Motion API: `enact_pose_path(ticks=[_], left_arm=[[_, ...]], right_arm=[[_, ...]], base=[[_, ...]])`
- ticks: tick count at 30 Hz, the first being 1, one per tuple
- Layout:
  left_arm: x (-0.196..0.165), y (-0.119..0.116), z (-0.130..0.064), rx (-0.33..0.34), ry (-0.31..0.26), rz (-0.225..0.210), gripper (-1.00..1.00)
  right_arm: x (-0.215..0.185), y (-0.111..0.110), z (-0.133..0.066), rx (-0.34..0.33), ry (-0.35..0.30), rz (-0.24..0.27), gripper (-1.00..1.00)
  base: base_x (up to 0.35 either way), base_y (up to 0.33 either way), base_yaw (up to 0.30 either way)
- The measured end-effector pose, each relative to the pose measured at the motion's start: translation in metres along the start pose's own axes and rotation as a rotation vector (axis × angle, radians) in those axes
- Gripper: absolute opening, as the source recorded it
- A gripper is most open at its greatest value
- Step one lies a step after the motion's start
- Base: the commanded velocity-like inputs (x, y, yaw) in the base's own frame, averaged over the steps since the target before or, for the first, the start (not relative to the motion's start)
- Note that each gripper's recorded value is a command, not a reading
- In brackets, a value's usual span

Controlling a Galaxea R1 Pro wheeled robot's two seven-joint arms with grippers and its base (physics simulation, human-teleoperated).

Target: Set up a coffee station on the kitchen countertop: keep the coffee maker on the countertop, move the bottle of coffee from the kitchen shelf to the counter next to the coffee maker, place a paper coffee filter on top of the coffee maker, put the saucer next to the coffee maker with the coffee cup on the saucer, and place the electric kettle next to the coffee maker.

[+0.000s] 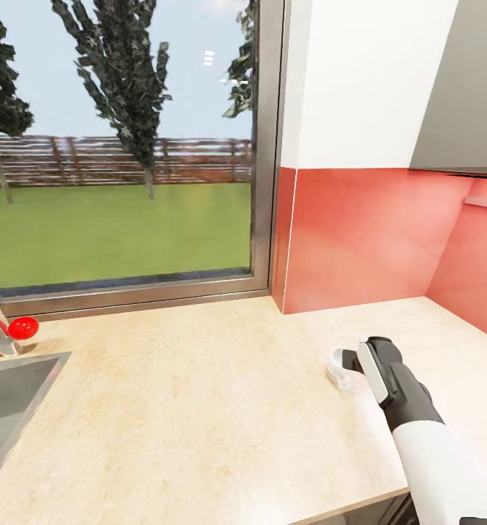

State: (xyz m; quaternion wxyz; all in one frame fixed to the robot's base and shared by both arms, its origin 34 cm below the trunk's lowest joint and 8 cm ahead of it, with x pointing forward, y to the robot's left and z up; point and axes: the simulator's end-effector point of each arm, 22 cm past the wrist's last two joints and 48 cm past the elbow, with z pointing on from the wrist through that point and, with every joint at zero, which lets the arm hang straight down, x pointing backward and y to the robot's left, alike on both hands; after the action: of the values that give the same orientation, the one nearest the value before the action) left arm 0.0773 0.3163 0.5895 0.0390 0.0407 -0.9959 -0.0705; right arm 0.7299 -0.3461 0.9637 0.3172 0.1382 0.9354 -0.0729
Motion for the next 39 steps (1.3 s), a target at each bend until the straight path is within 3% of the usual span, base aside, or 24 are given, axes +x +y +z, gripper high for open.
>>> enact_pose_path(ticks=[6, 8, 20, 27, 28, 29, 39], left_arm=[[-0.001, 0.001, 0.0, -0.001, -0.003, 0.002, 1.0], [-0.001, -0.001, 0.0, 0.001, -0.003, 0.002, 1.0], [-0.001, -0.001, 0.0, 0.001, -0.003, 0.002, 1.0], [-0.002, 0.002, 0.0, -0.023, -0.003, 0.005, 1.0], [-0.002, 0.004, 0.0, -0.035, -0.003, 0.004, 1.0], [-0.001, 0.007, -0.001, -0.052, 0.001, -0.006, 1.0], [-0.004, 0.007, -0.001, -0.053, -0.004, -0.014, 1.0]], right_arm=[[-0.056, 0.007, -0.041, -0.031, -0.16, 0.02, -1.0], [-0.061, 0.008, -0.046, -0.035, -0.177, 0.023, -1.0], [-0.076, 0.012, -0.062, -0.047, -0.225, 0.026, -1.0], [-0.081, 0.013, -0.066, -0.051, -0.242, 0.028, -1.0], [-0.081, 0.014, -0.066, -0.053, -0.241, 0.029, -1.0], [-0.077, 0.028, -0.066, -0.081, -0.233, 0.034, -1.0], [-0.076, 0.027, -0.065, -0.073, -0.231, 0.03, -1.0]], base=[[0.0, 0.0, 0.0], [0.0, 0.0, 0.0], [-0.009, 0.0, 0.0], [-0.308, 0.021, 0.0], [-0.321, 0.158, 0.267], [-0.319, 0.163, 0.271], [-0.301, 0.197, 0.277]])
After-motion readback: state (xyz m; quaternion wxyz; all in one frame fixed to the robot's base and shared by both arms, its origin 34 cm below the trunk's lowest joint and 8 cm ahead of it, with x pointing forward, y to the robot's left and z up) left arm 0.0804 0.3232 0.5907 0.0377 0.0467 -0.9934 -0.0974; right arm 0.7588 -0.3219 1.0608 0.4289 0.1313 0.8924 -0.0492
